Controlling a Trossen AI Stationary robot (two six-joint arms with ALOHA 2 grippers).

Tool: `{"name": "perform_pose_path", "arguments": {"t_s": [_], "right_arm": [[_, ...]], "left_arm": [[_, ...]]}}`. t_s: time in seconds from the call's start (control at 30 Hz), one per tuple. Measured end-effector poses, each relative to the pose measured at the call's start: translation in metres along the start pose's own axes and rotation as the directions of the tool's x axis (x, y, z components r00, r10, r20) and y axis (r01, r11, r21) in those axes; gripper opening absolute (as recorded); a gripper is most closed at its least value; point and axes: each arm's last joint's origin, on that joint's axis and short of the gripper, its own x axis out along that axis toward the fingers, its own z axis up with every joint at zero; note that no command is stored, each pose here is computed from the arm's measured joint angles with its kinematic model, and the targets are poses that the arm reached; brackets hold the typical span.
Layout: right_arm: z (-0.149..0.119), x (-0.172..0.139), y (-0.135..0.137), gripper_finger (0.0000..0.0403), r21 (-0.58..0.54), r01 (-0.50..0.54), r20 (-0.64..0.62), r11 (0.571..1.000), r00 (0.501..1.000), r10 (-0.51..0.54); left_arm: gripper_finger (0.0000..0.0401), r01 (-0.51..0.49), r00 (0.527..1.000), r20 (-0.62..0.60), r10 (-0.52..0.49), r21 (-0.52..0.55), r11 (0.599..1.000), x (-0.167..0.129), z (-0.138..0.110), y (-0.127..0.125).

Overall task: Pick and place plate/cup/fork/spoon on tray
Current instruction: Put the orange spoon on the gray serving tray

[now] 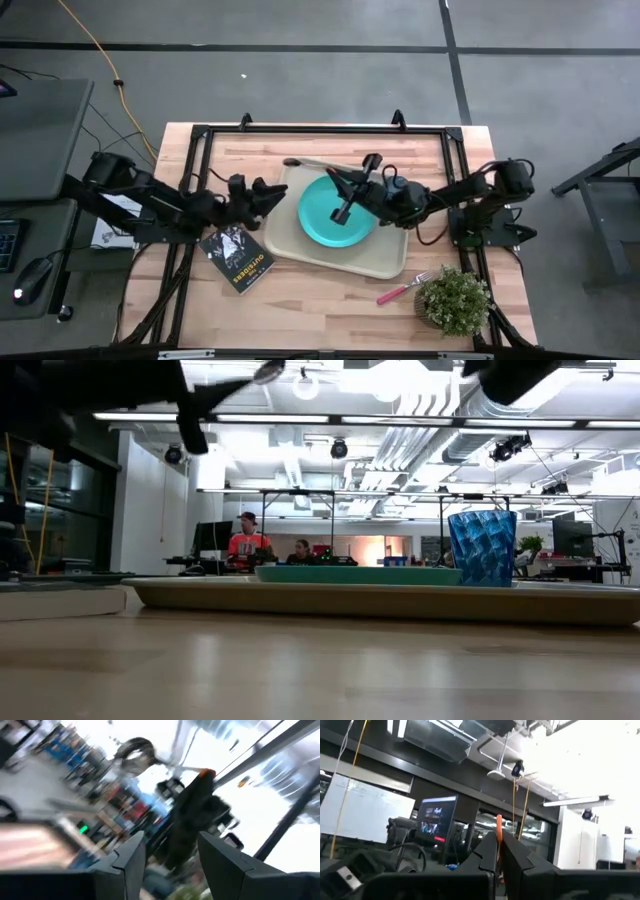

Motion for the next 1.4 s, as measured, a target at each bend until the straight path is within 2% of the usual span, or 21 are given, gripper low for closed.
{"name": "perform_pose_path", "arguments": {"t_s": [0.07,0.3,0.63,1.07,1.27,1.4], "right_arm": [[0.000,0.009,0.007,0.0000,-0.021,0.000,0.017,1.000,1.000,0.000],[0.005,0.034,0.038,0.0000,-0.157,0.023,0.067,0.987,0.998,-0.013],[0.001,0.035,0.059,0.0000,-0.357,0.064,0.025,0.932,0.998,-0.058],[0.003,0.031,0.071,0.0000,-0.419,-0.031,0.040,0.907,0.998,0.053],[-0.003,0.031,0.075,0.0000,-0.446,-0.089,-0.009,0.891,0.995,0.095],[-0.004,0.031,0.075,0.0000,-0.454,-0.093,-0.026,0.886,0.995,0.091]], "left_arm": [[0.0161,0.034,0.999,0.040,-0.034,-0.006,0.999,-0.001,0.000,-0.003],[0.0161,0.016,0.993,0.117,-0.010,-0.051,0.999,0.013,0.004,-0.017],[0.0161,0.070,0.985,0.163,-0.063,-0.036,0.997,0.026,0.011,-0.036],[0.0161,0.080,0.976,0.209,-0.059,-0.091,0.993,0.032,0.020,-0.040],[0.0161,0.082,0.976,0.210,-0.060,-0.100,0.992,0.032,0.020,-0.040],[0.0161,0.075,0.975,0.216,-0.052,-0.097,0.993,0.032,0.021,-0.038]]}}
